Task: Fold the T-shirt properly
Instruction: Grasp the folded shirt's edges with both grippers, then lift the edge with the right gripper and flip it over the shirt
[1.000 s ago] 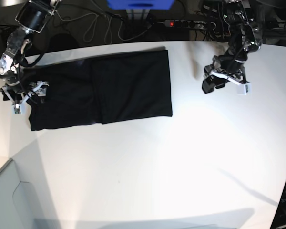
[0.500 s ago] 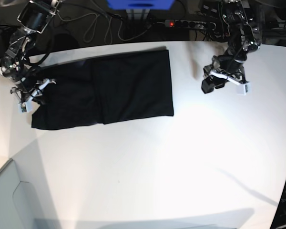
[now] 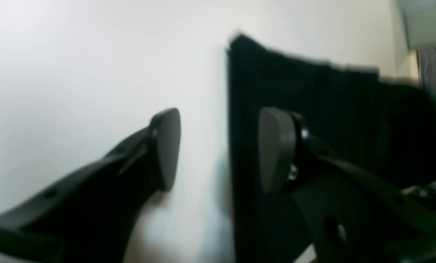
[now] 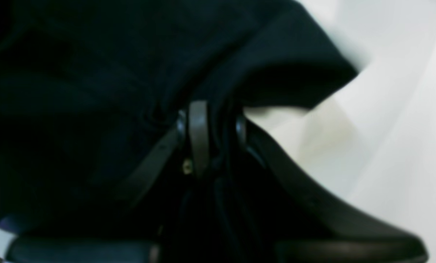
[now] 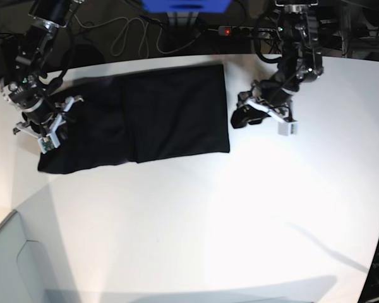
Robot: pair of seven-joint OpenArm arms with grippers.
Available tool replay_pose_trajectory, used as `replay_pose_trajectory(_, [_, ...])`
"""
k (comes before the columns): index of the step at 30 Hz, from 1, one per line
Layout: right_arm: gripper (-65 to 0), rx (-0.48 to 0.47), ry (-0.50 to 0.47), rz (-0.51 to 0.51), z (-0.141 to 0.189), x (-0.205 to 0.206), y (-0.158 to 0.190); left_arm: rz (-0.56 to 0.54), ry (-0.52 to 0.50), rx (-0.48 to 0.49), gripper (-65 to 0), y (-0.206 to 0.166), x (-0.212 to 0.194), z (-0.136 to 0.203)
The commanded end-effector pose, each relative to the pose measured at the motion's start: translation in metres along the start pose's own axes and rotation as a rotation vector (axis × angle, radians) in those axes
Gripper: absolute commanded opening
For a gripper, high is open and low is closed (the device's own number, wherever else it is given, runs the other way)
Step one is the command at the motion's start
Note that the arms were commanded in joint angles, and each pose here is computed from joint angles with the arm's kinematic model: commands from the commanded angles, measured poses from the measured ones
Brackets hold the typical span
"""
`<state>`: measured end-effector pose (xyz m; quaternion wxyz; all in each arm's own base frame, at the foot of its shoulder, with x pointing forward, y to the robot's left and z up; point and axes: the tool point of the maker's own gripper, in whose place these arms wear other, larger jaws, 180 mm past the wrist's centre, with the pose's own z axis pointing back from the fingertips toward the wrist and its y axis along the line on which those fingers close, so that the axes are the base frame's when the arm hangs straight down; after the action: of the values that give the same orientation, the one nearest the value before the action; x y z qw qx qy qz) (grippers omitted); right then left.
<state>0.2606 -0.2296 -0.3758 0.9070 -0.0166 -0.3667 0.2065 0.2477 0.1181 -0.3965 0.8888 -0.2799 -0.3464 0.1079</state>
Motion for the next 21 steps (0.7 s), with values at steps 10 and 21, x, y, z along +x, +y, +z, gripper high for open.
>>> replay_pose_trajectory(10, [-65.0, 0.072, -0.136, 0.200, 0.028, 0.053, 0.051, 0.021, 0.053, -0.052, -32.7, -0.011, -0.009, -0.030])
replay_pose_trajectory(21, [-65.0, 0.336, -0.313, 0.264, 0.038, 0.108, 0.171, 0.039, 0.051, -0.067, -32.7, -0.018, -0.012, -0.033])
